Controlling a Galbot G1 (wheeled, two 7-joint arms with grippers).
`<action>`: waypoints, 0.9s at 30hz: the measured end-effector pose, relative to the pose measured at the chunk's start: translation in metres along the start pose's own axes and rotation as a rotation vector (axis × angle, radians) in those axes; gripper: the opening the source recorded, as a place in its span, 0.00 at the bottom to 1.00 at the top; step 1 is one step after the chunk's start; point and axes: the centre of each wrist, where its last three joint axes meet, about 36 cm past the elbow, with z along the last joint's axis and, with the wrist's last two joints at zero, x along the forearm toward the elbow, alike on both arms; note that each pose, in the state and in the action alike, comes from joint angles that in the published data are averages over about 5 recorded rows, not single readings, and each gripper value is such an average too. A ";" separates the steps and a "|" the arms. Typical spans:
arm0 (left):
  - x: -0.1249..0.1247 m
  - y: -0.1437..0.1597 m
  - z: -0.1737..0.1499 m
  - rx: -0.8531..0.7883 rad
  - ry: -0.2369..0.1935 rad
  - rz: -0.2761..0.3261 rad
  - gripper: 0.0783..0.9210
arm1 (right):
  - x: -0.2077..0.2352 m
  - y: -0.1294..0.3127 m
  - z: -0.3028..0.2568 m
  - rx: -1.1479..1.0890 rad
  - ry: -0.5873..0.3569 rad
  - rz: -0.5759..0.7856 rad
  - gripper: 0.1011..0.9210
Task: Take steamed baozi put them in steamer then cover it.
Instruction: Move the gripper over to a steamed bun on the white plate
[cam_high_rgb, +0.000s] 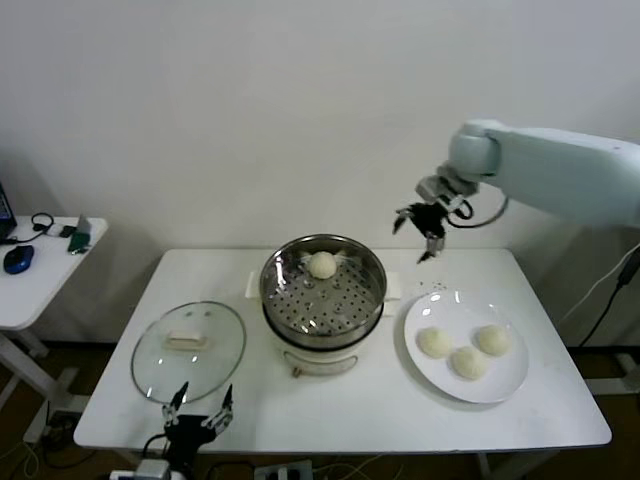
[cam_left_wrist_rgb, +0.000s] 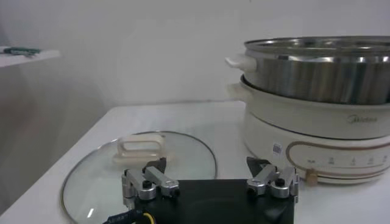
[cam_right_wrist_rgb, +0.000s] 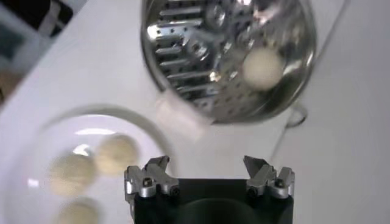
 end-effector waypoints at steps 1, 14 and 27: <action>0.000 0.000 0.000 0.000 -0.001 -0.001 0.88 | -0.004 0.011 0.008 -0.048 -0.001 -0.009 0.88; -0.001 0.003 0.003 0.004 0.005 -0.019 0.88 | -0.095 0.099 0.046 -0.361 0.036 -0.112 0.88; 0.001 0.008 0.008 0.001 0.013 -0.038 0.88 | -0.167 0.105 0.040 -0.395 0.107 -0.098 0.88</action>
